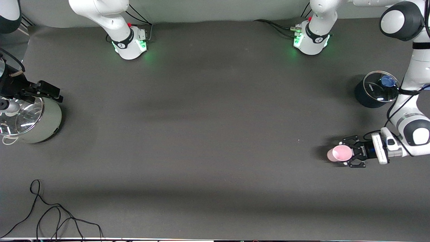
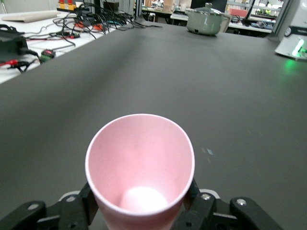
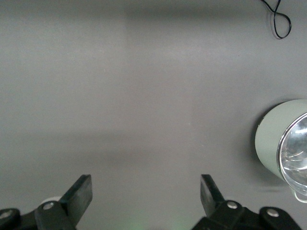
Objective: Transfer pink cup from left to right arm
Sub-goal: 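Close the left gripper around the pink cup and lift it, then carry the pink cup with the left gripper toward the table middle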
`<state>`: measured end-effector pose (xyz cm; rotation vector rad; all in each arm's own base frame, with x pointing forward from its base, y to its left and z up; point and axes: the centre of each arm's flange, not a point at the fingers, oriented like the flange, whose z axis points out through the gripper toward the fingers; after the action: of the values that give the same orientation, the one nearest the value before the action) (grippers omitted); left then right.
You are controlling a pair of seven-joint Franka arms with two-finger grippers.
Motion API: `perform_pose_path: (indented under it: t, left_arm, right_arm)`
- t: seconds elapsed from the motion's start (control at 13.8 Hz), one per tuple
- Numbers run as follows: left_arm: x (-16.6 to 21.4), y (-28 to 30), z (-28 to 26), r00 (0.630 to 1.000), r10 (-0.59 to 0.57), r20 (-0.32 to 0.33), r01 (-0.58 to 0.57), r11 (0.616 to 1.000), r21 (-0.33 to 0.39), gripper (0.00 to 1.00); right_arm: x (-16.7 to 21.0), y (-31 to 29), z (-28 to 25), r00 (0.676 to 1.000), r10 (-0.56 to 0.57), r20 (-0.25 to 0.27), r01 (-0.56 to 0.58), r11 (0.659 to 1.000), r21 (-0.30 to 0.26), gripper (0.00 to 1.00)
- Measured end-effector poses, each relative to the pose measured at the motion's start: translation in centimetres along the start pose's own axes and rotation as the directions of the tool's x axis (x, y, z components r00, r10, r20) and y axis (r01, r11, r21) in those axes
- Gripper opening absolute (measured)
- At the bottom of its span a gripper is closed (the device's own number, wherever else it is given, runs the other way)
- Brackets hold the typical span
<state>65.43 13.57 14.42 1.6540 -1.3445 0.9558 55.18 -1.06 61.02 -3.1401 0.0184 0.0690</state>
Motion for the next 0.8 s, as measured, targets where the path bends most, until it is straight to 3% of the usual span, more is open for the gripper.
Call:
perform_pose_path:
  t: [0.36,0.8]
  left_arm:
    - [7.9,-2.9,7.5,1.000,-0.009,-0.001,0.009,0.996,0.094,0.70]
    - [18.5,-2.8,20.3,0.991,-0.130,0.026,0.119,0.960,0.253,0.70]
  right_arm:
    - [0.0,0.0,-0.1,1.000,0.000,-0.002,0.000,1.000,0.000,1.00]
    - [-0.2,0.0,-0.3,1.000,0.000,-0.006,0.000,1.000,0.000,1.00]
